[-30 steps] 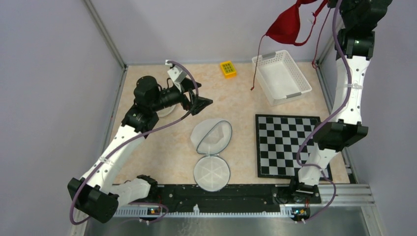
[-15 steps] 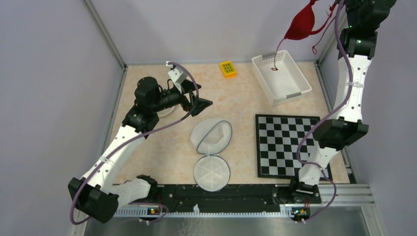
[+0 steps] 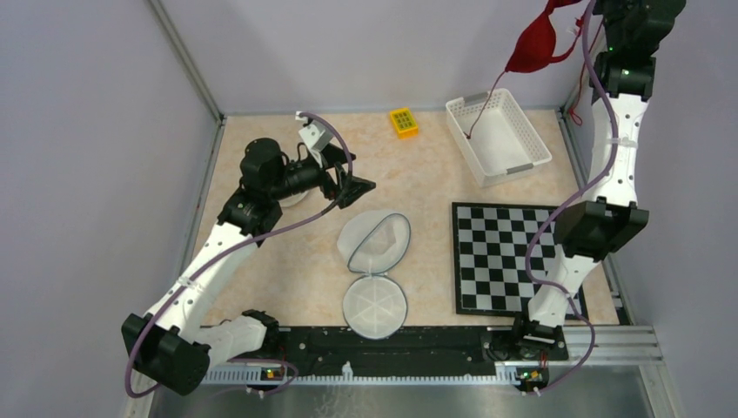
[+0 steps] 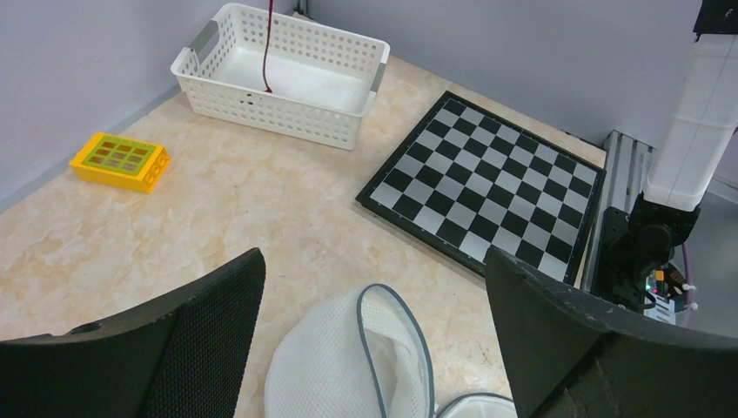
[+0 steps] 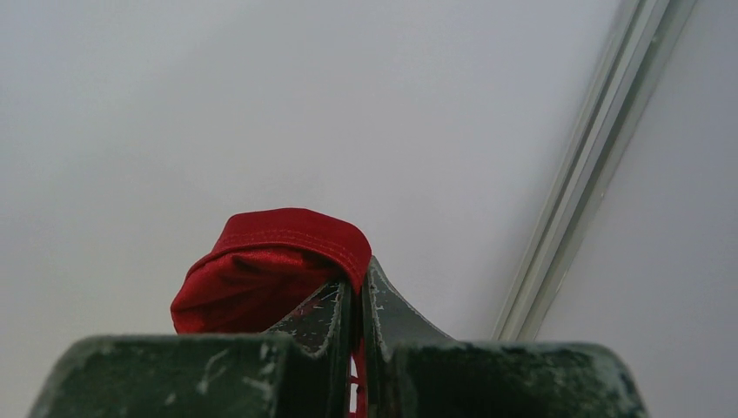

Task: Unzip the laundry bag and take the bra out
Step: Place the bra in the bin.

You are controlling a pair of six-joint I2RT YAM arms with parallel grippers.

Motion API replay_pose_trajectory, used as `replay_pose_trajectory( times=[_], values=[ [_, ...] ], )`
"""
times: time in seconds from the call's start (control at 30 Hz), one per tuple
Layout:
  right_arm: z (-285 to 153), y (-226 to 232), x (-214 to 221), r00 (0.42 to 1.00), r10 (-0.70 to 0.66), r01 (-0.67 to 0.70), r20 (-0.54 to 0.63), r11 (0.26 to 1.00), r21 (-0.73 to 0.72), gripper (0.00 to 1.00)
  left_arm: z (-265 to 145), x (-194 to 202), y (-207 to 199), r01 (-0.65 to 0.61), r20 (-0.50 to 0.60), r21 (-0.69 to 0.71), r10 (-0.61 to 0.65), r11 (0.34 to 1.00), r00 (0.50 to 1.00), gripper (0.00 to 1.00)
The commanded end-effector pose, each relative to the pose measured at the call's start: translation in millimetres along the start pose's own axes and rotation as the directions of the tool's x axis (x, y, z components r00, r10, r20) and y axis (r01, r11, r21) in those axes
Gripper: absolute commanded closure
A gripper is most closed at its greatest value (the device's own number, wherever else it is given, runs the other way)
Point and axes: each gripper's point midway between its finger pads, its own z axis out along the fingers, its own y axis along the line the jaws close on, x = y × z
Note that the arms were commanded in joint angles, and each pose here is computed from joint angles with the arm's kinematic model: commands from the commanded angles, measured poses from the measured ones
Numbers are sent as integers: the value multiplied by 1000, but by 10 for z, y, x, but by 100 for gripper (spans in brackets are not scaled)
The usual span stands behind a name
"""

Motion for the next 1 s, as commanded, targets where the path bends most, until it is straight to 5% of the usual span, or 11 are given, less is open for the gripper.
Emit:
replay_pose_trajectory(
  times=[0.0, 0.73, 0.97],
  values=[
    [9, -89, -7, 1000, -13, 13, 23, 1000, 26, 100, -41, -51, -36, -35, 27, 14, 35, 999, 999, 1],
    [29, 386, 1142, 959, 181, -198, -217, 978, -61, 100, 14, 199, 104, -3, -33, -8, 2, 1000, 999, 1],
    [32, 558, 1142, 955, 200, -220, -221, 973, -73, 100, 6, 221, 113, -6, -37, -10, 5, 1000, 999, 1]
  ],
)
